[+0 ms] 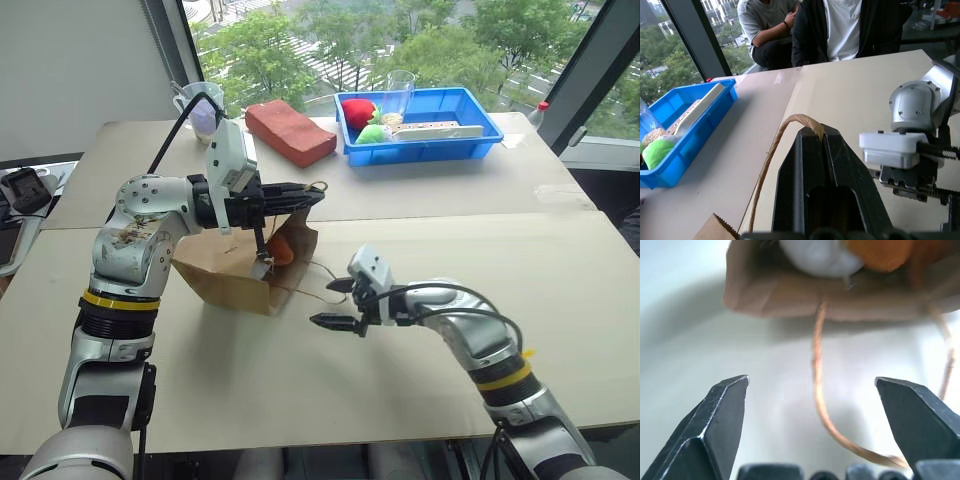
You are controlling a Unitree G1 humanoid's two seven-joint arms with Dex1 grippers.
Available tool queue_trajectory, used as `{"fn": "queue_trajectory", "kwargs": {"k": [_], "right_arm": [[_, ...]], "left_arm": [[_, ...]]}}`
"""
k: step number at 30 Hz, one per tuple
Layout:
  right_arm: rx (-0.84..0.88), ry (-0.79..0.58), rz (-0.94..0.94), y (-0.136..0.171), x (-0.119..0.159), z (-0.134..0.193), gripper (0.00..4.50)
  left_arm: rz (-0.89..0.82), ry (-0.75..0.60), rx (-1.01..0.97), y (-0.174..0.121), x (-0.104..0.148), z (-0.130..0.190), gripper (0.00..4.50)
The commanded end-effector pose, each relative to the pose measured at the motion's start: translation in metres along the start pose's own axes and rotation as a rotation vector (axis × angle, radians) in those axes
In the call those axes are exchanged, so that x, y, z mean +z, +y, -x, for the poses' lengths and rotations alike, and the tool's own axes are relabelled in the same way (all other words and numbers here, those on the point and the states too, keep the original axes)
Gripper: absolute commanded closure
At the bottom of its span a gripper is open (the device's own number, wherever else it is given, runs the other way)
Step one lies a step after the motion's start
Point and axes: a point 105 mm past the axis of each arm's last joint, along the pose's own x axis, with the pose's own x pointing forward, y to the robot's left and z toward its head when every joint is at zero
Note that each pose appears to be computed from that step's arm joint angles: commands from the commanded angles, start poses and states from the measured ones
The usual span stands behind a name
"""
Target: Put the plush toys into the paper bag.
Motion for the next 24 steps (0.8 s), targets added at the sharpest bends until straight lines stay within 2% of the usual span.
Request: {"fn": "queue_trajectory", "kwargs": {"k": [1,11,12,14,19,24], "right_arm": [[-0.007,-0.029,0.078,-0.001,0.006,-0.003,0.85],[-0.172,-0.163,0.104,-0.024,0.032,0.026,4.31],[-0.197,-0.181,0.117,-0.026,0.035,0.031,4.47],[-0.25,-0.239,0.133,-0.027,0.047,0.046,4.47],[-0.397,-0.364,0.197,-0.035,0.089,0.091,4.47],[-0.414,-0.415,0.271,-0.016,0.124,0.118,4.47]], "left_arm": [[-0.045,-0.015,-0.001,-0.001,0.011,0.0,4.5],[-0.067,0.006,0.006,0.0,0.007,0.0,4.5],[-0.072,0.009,0.001,0.0,0.007,-0.001,4.5],[-0.097,0.011,0.015,0.006,0.008,-0.008,4.5],[-0.165,-0.016,0.142,0.047,0.016,-0.031,4.5],[-0.144,-0.087,0.167,0.068,0.024,-0.048,4.5]]}}
